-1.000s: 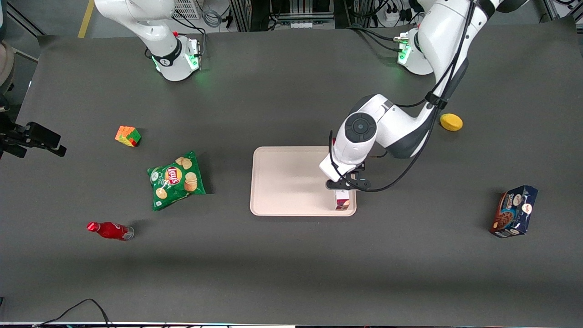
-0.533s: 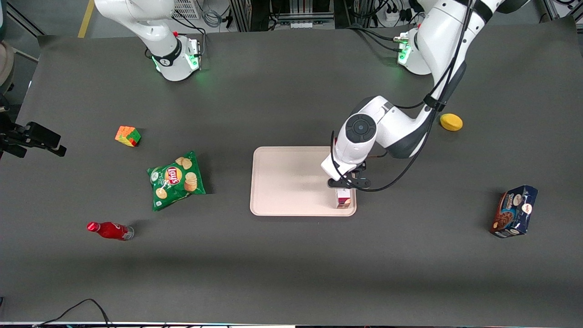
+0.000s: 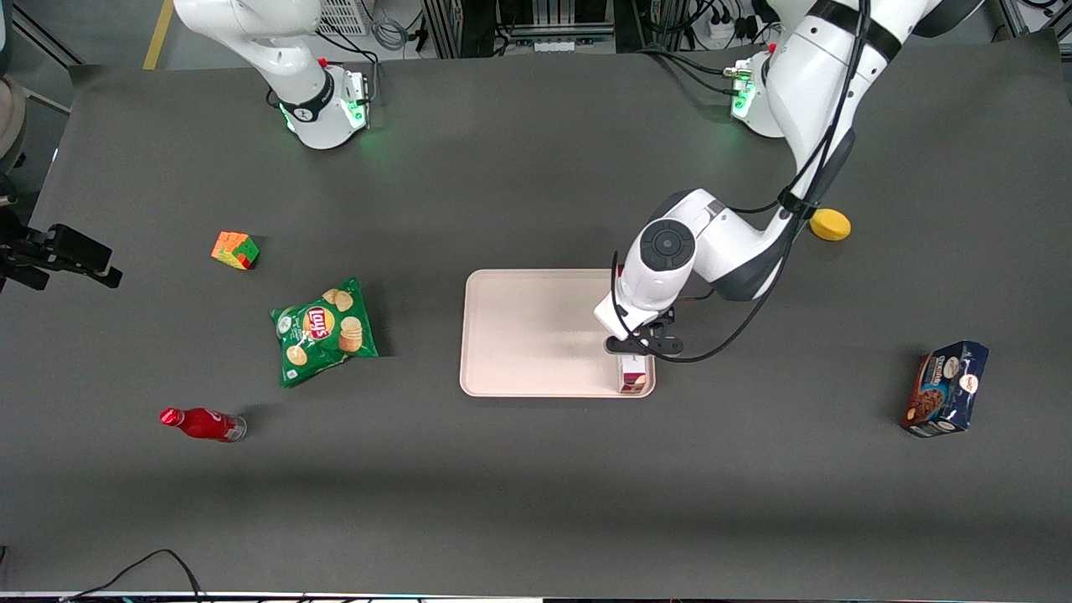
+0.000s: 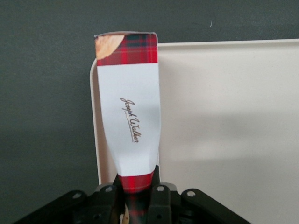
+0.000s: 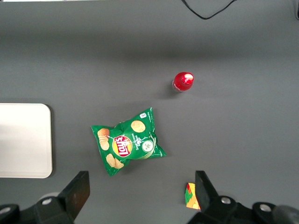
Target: Place red cookie box on tray
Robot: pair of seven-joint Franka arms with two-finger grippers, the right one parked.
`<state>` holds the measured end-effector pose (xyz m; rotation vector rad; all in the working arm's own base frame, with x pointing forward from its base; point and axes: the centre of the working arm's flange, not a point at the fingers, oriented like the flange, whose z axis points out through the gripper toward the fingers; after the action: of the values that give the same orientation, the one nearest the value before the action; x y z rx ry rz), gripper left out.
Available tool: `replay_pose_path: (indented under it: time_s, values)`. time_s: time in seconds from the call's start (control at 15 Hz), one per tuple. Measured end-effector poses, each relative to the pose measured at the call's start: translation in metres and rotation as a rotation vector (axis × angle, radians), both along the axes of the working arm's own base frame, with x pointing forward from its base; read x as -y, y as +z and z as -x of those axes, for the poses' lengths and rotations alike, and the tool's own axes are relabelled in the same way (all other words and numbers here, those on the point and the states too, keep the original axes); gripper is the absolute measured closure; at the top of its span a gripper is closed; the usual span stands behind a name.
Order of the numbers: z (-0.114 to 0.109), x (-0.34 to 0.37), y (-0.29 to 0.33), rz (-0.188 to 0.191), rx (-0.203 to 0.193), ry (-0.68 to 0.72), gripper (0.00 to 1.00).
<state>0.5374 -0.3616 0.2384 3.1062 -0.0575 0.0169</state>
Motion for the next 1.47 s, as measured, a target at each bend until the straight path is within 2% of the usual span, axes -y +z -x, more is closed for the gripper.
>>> replay_pose_path:
  time_s: [0.07,0.47,0.53,0.6,0.8,1.0,1.13,1.27,1.33,1.47]
  values:
    - [0.0,0.0,0.0,0.0,0.001,0.0,0.77]
    - [-0.005,-0.003,0.003,0.01,0.011,0.081,0.2]
    - [-0.007,-0.003,0.006,0.013,0.015,0.088,0.08]
    - [-0.01,-0.002,0.011,0.018,0.025,0.093,0.0]
    - [-0.024,-0.004,0.045,0.028,0.07,0.108,0.0]
    - [-0.041,-0.021,0.105,-0.009,0.107,0.087,0.0]
    - [-0.053,-0.046,0.152,-0.054,0.09,0.035,0.0]
    - [-0.065,-0.088,0.2,-0.078,0.069,0.001,0.0]
    - [-0.071,-0.117,0.225,-0.082,0.071,-0.012,0.0]
    - [-0.074,-0.177,0.271,-0.055,0.063,-0.024,0.0]
